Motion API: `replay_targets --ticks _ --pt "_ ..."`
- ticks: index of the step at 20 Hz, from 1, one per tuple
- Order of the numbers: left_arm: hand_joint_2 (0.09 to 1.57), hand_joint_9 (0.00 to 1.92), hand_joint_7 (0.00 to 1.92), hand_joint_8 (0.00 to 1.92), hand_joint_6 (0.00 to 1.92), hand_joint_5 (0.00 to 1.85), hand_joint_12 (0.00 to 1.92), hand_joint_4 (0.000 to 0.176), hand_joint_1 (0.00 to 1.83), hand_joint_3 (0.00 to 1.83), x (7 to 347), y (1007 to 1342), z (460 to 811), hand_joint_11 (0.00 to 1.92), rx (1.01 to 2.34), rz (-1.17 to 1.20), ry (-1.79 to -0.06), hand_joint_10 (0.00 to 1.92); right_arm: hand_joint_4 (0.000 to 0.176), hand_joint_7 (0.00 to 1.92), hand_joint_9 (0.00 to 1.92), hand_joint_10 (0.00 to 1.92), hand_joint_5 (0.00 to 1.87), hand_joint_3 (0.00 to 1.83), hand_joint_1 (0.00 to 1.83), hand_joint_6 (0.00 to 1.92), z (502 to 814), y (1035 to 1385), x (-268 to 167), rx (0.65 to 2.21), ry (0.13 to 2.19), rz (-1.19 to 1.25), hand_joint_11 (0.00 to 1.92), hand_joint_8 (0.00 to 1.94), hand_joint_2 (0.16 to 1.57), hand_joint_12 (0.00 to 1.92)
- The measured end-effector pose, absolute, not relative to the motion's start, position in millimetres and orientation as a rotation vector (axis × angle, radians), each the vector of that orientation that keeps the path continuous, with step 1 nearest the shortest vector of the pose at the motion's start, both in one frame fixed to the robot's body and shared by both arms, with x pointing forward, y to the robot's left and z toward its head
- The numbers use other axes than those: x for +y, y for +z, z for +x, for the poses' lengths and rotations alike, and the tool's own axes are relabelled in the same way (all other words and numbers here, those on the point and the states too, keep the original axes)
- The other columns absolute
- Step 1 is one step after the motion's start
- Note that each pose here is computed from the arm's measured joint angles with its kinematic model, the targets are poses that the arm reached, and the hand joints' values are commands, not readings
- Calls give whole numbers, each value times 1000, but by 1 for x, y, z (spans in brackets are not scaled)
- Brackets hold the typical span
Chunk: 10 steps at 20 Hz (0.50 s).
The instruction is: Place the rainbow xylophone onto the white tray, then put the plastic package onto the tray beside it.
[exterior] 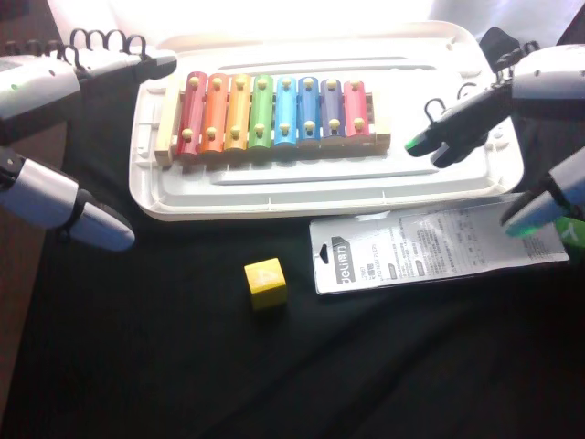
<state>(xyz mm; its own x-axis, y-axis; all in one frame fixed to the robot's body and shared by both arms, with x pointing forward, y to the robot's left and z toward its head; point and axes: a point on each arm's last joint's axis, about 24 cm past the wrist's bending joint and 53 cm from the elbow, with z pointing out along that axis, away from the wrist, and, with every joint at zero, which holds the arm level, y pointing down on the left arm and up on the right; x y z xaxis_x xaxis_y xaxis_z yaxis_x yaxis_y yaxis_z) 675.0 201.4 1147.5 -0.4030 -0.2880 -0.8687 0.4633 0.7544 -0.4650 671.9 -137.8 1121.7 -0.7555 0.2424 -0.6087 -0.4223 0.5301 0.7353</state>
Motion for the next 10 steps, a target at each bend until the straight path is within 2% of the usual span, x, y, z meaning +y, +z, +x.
replay_targets --ticks 1,3,4,5,6,7,8,9,10 --pt "687 0 0 0 0 0 0 39 844 0 202 1146 675 0 1814 135 -819 0 0 708 717 64 436 0 902 0 668 1124 -139 2088 1250 -150 364 1 764 1166" --pt "696 0 0 0 0 0 0 38 840 1 203 1147 675 0 1813 130 -821 0 0 689 744 23 415 0 899 3 660 1129 -141 2083 1252 -171 427 5 742 970" --pt "699 0 0 0 0 0 0 21 859 2 203 1147 675 0 1812 128 -822 0 0 682 728 7 405 0 904 1 659 1130 -142 2081 1251 -175 424 1 747 898" --pt "690 0 0 0 0 0 0 47 876 0 204 1146 675 0 1815 125 -822 0 0 704 721 2 411 0 890 0 656 1129 -139 2083 1253 -181 405 1 745 826" --pt "718 0 0 0 0 0 0 17 855 10 204 1144 674 0 1819 125 -820 0 0 701 715 2 408 0 884 1 655 1129 -137 2084 1257 -184 412 1 748 778" --pt "683 0 0 0 0 0 0 60 866 0 204 1144 674 0 1821 127 -820 0 0 707 748 15 423 0 899 7 651 1129 -136 2085 1264 -192 474 3 744 791" --pt "685 0 0 0 0 0 0 89 869 0 204 1144 674 0 1820 126 -821 0 0 725 749 14 421 0 874 5 650 1130 -136 2085 1267 -199 478 9 744 785" --pt "693 0 0 0 0 0 0 62 850 0 206 1145 674 0 1818 123 -819 0 0 745 750 12 413 4 846 1 652 1131 -142 2085 1250 -191 412 13 756 748" --pt "694 0 0 0 0 0 0 58 869 0 207 1145 674 0 1818 123 -817 0 0 740 766 17 419 2 825 2 652 1130 -143 2089 1242 -192 436 9 754 757"
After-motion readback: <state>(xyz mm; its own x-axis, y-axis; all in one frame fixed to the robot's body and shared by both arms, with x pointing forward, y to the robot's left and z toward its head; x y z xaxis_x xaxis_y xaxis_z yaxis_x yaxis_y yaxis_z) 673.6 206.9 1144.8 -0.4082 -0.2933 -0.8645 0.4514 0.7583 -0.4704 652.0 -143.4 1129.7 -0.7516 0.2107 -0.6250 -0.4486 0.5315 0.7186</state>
